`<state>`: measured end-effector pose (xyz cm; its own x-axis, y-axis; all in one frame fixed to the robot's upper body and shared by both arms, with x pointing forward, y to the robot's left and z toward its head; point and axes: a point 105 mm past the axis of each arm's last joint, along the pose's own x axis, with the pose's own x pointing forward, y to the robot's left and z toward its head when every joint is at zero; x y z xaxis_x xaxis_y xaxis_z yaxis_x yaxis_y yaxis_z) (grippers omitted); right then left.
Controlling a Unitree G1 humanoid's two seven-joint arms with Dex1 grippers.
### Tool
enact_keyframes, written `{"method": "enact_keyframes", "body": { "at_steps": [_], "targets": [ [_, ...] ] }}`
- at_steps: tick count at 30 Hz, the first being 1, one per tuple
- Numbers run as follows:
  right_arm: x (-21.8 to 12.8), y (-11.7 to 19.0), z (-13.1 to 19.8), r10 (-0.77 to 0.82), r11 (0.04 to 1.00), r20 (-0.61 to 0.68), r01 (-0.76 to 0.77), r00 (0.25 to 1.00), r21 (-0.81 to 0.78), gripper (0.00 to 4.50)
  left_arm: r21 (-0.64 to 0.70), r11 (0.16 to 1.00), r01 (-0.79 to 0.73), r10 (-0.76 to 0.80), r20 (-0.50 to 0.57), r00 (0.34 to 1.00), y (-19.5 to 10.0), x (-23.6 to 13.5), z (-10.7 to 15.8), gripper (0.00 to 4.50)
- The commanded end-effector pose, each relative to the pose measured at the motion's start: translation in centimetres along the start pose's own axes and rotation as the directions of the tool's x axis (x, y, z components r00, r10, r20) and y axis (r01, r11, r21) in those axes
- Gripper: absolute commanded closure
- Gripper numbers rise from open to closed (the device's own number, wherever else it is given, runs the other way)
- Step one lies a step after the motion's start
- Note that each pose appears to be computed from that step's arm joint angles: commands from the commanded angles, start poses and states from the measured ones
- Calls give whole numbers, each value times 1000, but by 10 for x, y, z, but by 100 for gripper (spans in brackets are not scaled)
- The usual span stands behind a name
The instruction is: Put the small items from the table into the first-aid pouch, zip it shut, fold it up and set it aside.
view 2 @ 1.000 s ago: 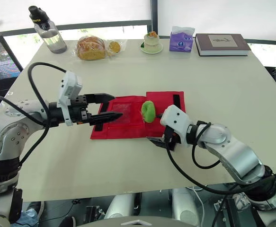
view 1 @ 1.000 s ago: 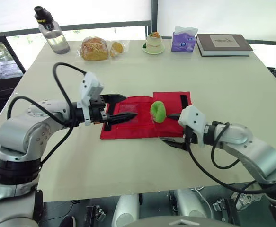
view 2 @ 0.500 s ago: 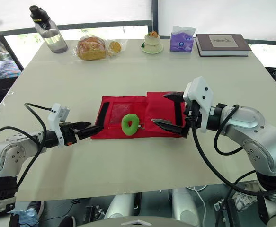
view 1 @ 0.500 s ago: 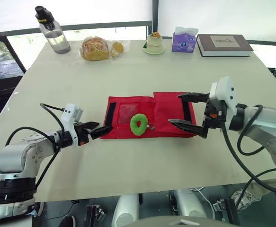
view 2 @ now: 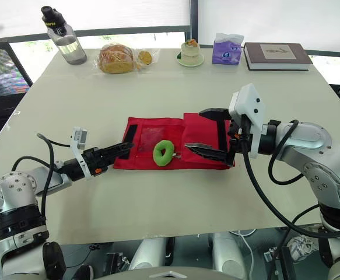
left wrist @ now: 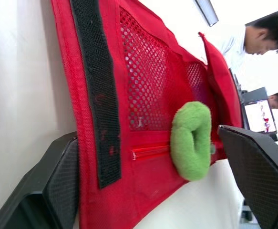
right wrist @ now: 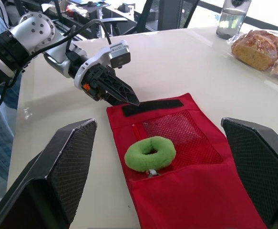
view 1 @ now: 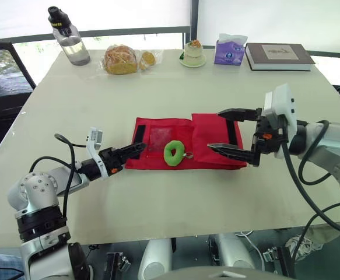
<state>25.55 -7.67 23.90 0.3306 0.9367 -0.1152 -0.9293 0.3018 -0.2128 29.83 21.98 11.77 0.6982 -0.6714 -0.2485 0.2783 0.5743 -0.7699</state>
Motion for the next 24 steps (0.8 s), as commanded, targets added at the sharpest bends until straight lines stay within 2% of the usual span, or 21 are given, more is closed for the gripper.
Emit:
{"method": "enact_keyframes", "body": {
  "at_steps": [1,2,3,6,7,11,14,16,18,22,23,24],
  "targets": [
    [-1,1,12,3,999,22,-1,1000,-55,0,11,999,44,-44,26,999,-11,-4,9,175],
    [-1,0,13,2,999,22,-1,1000,-54,0,14,998,58,-58,30,998,-13,-5,10,212],
    [-1,0,13,2,999,21,-1,1000,-54,0,16,998,67,-67,33,997,-15,-6,11,275],
    [0,0,12,9,999,16,-8,1000,-48,0,69,993,95,-95,-2,995,-20,-15,9,422],
    [1,0,12,15,999,12,-14,1000,-48,0,82,992,101,-100,-11,995,-19,-20,9,443],
    [7,-5,17,23,999,18,-22,1000,-45,0,133,987,90,-87,-29,996,-11,-37,17,443],
    [12,-14,13,20,999,14,-19,1000,-40,0,233,967,104,-92,-59,994,-11,-45,28,443],
    [16,-20,7,19,999,0,-19,1000,-39,109,282,948,148,-128,-87,988,-17,-47,36,450],
    [23,-27,-5,15,999,-29,-16,999,-48,183,337,916,215,-187,-115,976,-29,-46,46,450],
    [35,-36,-35,5,999,-98,-11,995,-52,402,406,847,344,-280,-210,937,-58,-36,54,450],
    [38,-38,-43,4,999,-120,-10,993,-46,440,415,826,381,-299,-249,921,-65,-34,53,450],
    [41,-38,-51,6,999,-139,-12,990,-42,446,423,806,413,-316,-283,906,-71,-33,53,450]
  ]
}}
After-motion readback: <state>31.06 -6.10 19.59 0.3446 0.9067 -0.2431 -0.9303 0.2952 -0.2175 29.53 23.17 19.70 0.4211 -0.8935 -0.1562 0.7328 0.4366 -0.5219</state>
